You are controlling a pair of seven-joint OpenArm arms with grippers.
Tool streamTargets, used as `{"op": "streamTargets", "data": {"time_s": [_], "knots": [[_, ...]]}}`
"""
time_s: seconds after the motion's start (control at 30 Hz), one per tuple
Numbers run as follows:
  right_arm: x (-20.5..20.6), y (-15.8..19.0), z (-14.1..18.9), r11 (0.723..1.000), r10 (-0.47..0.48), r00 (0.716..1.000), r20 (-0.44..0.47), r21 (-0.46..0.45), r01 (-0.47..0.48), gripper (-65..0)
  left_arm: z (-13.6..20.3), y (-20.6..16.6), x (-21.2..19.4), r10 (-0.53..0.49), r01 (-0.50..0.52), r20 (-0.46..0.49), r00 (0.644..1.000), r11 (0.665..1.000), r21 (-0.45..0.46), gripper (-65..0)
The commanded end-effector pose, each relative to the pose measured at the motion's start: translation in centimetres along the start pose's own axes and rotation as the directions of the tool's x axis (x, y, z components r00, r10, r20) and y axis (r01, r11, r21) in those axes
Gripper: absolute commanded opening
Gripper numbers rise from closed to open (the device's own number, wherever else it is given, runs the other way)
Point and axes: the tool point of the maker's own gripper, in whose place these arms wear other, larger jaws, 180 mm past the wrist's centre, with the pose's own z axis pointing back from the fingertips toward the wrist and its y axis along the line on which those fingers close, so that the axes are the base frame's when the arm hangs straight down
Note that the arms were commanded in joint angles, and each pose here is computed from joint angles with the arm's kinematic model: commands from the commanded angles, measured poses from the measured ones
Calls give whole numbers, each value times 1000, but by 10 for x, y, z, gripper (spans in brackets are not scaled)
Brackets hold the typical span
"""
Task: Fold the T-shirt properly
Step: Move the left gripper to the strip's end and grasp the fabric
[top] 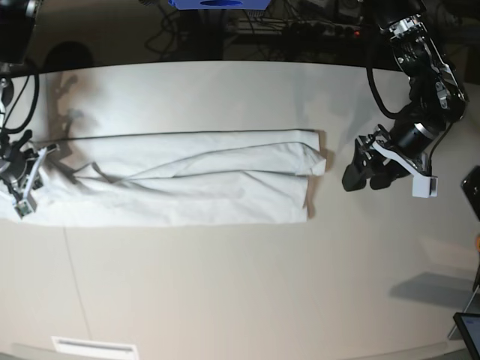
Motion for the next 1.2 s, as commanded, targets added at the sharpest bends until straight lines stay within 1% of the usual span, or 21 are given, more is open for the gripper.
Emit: {"op": "streamTargets", "data": {"time_s": [0.0, 0.13, 0.23, 0.33, 0.43, 0.53, 0.7, 0.9, 1.07, 1.17], "knots": [[13, -8, 5, 1000, 8, 999, 43, -19, -7, -647, 0, 2, 6, 1, -1, 19, 1000, 1000, -8, -198], [14, -4, 4, 1000, 2, 999, 45, -10, -2, -647, -9, 13, -12, 75, -76, -16, 997, 997, -6, -198], [13, -3, 3, 1000, 2, 999, 42, -8, -2, -647, -11, 17, -18, 98, -98, -29, 995, 995, -3, -191], [8, -1, 3, 1000, 2, 999, 33, -4, -2, -647, -14, 17, -12, 99, -99, -17, 995, 995, -10, -141], [6, 0, 3, 1000, 2, 1000, 29, -1, -2, -647, -22, 22, -14, 130, -131, -25, 991, 991, -12, -129], [3, 2, 2, 1000, 2, 1000, 25, 2, -2, -647, -39, 23, -28, 176, -179, -79, 981, 983, -32, -129], [2, 2, 2, 1000, 2, 1000, 22, 2, -2, -647, -65, 9, -49, 199, -214, -166, 966, 974, -77, -129], [2, 2, 2, 1000, 3, 1000, 22, 3, -3, -647, -81, 3, -56, 246, -267, -189, 951, 959, -97, -129], [2, 2, 2, 1000, 3, 1000, 22, 3, -3, -647, -95, 8, -72, 318, -345, -230, 920, 935, -84, -129], [2, 2, 2, 1000, 3, 1000, 22, 3, -3, -647, -100, 7, -78, 335, -365, -250, 909, 927, -85, -129]]}}
